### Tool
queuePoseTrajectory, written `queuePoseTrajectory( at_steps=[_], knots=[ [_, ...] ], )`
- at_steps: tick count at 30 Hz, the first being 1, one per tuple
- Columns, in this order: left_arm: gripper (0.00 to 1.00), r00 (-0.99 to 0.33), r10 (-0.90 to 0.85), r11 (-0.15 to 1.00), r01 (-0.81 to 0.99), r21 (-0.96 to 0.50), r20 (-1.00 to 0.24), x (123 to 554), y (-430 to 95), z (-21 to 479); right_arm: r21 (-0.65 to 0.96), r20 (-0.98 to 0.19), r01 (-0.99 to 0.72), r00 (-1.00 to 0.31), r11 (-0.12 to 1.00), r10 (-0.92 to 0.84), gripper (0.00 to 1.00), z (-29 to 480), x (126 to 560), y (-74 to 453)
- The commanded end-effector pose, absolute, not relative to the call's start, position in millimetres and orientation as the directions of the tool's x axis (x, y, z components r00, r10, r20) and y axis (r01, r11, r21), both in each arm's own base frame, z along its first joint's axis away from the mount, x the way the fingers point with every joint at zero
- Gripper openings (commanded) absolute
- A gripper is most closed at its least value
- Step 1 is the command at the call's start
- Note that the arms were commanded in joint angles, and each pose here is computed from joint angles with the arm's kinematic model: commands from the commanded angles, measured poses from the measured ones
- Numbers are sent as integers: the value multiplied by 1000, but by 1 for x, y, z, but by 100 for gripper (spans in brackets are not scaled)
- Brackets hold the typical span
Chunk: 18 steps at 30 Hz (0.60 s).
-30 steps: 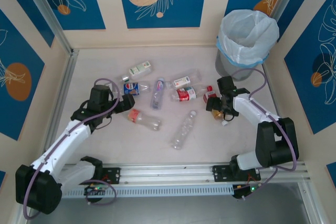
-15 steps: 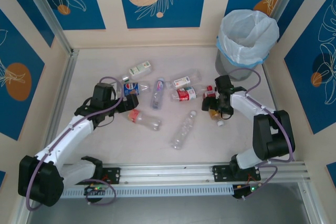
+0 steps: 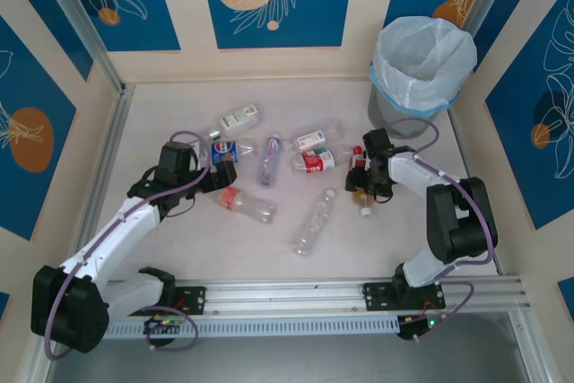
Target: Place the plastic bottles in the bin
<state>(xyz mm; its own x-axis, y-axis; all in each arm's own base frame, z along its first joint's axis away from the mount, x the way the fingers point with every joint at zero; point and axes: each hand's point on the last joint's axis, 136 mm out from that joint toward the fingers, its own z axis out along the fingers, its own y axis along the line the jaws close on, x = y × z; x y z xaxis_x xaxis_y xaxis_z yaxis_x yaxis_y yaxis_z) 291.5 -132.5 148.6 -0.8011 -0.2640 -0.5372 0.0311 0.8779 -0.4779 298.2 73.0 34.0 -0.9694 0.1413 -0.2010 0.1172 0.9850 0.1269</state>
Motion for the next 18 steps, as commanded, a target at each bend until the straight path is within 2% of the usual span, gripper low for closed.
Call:
queuePoseTrajectory(
  at_steps=[1,10,18],
  knots=[
    [99,-790,-248,886,50,-462,-561,291,-133,155,139,-232,102,-964,985,133,65,46,298,81],
    [99,-787,-263,886,33,-463,-559,297,-133,154,210,-406,-38,-912,977,51,61,94,293,105],
    [99,-792,-290,850,45,-524,-538,306,-146,157,363,-686,-265,-725,893,63,59,204,305,145]
  ],
)
